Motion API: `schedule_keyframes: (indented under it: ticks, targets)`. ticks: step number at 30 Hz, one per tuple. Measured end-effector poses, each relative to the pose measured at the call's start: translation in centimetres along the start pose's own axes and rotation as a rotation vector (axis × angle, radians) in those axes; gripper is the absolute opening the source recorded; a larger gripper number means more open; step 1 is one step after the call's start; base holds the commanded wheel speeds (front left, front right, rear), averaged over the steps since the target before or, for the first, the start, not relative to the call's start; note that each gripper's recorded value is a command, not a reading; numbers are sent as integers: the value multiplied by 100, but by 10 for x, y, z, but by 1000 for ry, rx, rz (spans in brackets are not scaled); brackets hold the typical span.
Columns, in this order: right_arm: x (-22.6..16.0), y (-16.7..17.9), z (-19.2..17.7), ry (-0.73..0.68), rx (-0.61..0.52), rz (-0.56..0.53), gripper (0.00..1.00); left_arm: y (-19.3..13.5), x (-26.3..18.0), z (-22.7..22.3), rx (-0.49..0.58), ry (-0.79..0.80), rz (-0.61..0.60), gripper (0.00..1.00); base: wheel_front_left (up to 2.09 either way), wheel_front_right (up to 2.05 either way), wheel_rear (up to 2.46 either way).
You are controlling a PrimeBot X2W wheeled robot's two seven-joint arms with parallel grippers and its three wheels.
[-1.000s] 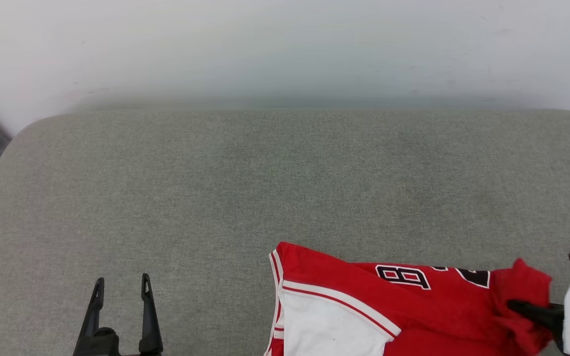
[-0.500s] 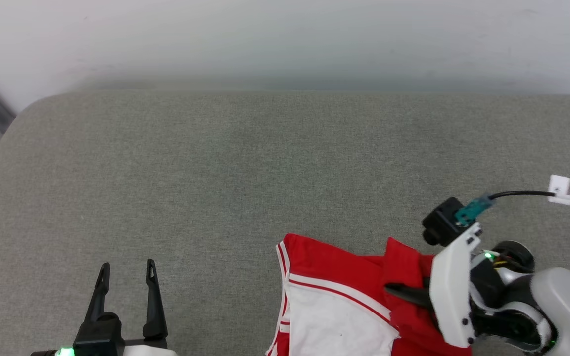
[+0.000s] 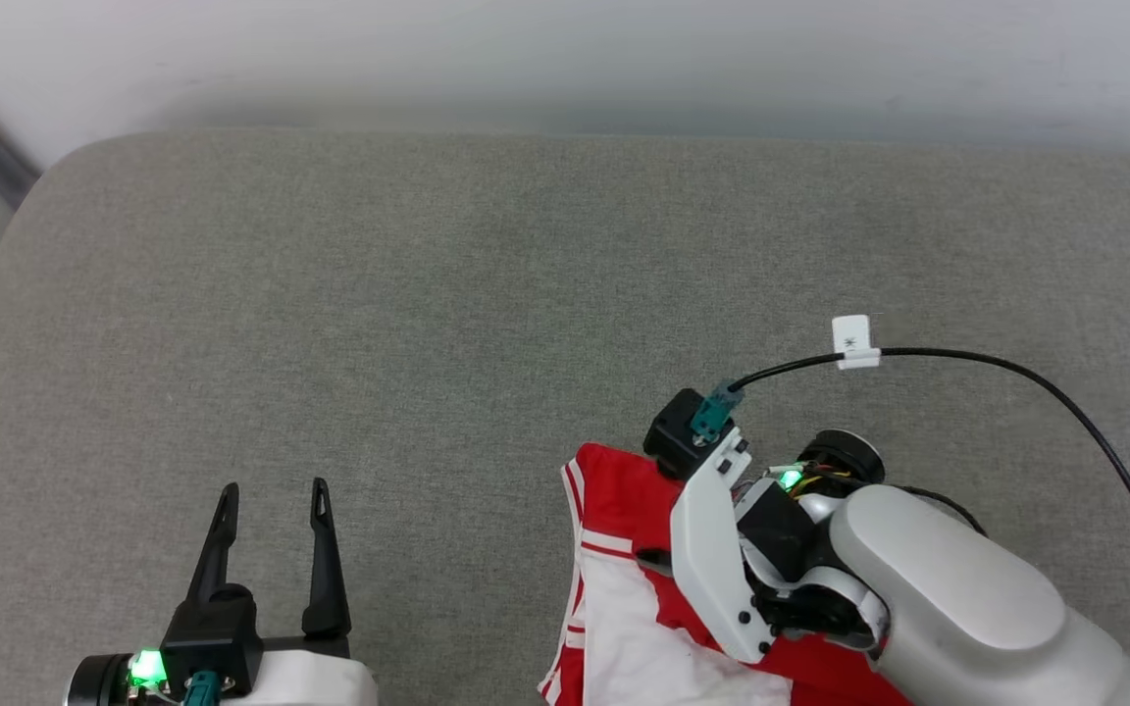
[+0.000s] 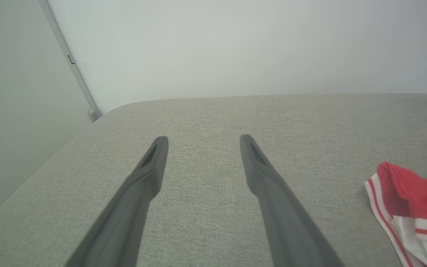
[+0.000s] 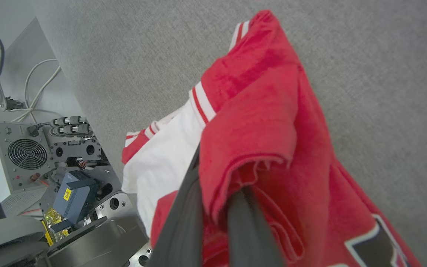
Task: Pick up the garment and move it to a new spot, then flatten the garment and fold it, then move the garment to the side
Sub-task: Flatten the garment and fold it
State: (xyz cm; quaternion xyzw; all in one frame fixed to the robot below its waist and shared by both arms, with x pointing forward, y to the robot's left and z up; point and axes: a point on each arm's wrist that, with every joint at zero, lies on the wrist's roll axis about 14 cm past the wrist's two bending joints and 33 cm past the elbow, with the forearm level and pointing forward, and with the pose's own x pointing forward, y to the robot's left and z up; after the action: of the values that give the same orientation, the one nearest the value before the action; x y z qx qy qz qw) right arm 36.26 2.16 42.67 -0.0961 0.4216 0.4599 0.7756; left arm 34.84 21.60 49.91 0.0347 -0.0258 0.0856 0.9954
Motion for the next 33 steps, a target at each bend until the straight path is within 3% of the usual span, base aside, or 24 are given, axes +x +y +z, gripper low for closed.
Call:
schedule_keyframes:
  ticks: [4, 8, 10, 11, 12, 18, 25, 33]
  targets:
    - [15, 2, -10, 68, -54, 6, 0, 0, 3, -3, 0, 10, 0, 100, 0, 0, 0]
    - [25, 2, -30, 122, -37, 12, 0, 1, 3, -7, 0, 20, 1, 100, 0, 0, 0]
    - [27, 1, -33, 123, -37, 8, 42, 2, 3, -7, -1, 20, 1, 100, 0, 0, 0]
    - [27, 0, -33, 117, -42, 5, 85, 2, 3, -6, -4, 18, 4, 100, 0, 0, 0]
    - [26, 0, -29, 95, -57, 0, 100, 3, 3, -6, -5, 17, 7, 100, 0, 0, 0]
    - [-6, -18, 20, -120, -129, -67, 100, 7, -2, -1, -6, 2, 15, 100, 0, 0, 0]
    - [-85, -74, 70, -482, -178, -292, 100, 4, -5, 6, -4, -21, 4, 100, 0, 0, 0]
    - [-166, -119, 66, -896, -126, -577, 100, -7, -3, 14, -13, -46, -30, 100, 0, 0, 0]
